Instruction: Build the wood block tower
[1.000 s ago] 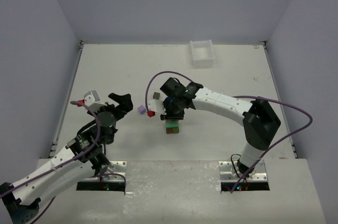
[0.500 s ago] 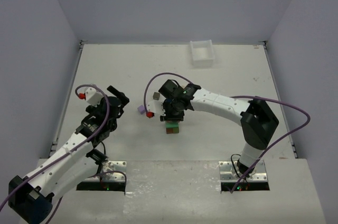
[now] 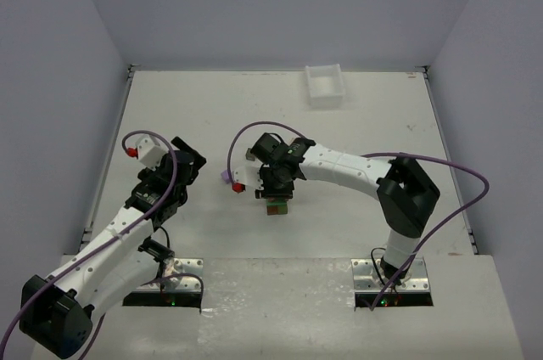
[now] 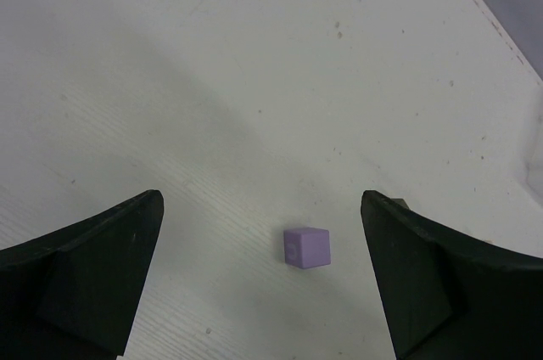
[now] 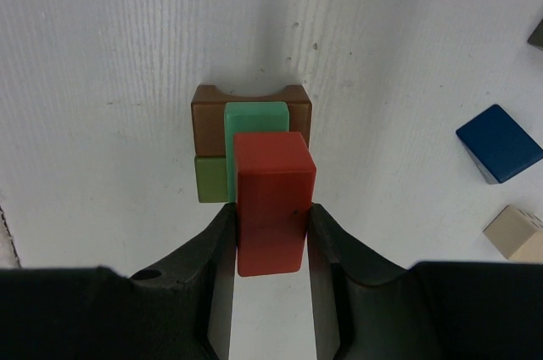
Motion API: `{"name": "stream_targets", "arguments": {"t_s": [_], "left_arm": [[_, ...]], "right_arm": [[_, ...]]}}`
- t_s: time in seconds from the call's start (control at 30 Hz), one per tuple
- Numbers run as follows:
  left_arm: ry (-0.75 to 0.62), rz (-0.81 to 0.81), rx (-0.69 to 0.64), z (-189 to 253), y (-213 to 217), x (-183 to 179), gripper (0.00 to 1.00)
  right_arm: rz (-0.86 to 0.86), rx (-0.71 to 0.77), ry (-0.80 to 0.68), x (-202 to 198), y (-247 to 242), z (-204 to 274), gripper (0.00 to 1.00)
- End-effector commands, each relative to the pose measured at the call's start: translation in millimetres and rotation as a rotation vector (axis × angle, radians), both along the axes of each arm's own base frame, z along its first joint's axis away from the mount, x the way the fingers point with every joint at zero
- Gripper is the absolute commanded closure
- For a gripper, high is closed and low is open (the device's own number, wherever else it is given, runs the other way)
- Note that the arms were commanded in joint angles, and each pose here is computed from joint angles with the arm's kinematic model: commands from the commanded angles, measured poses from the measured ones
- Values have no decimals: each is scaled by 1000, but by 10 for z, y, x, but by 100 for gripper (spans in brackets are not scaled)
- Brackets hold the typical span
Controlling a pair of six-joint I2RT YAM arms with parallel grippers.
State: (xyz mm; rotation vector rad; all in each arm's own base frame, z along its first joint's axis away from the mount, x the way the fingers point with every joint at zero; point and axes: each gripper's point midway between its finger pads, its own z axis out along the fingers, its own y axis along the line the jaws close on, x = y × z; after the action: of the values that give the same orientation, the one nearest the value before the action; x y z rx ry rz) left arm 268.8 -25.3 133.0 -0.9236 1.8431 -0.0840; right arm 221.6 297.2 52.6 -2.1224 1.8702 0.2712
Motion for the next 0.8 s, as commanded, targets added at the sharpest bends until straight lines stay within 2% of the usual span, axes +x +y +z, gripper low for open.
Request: {"name": "stream_targets", "arguments": {"t_s": [0.0,0.77], "left_arm": [[-61,8,-35,147,-2,51,0],[-59,-16,-37,131,-39,63,0]], "right_arm": [[-2,35,-36,68,144,118,74],[-2,20,-36,50,189,91,65]]}}
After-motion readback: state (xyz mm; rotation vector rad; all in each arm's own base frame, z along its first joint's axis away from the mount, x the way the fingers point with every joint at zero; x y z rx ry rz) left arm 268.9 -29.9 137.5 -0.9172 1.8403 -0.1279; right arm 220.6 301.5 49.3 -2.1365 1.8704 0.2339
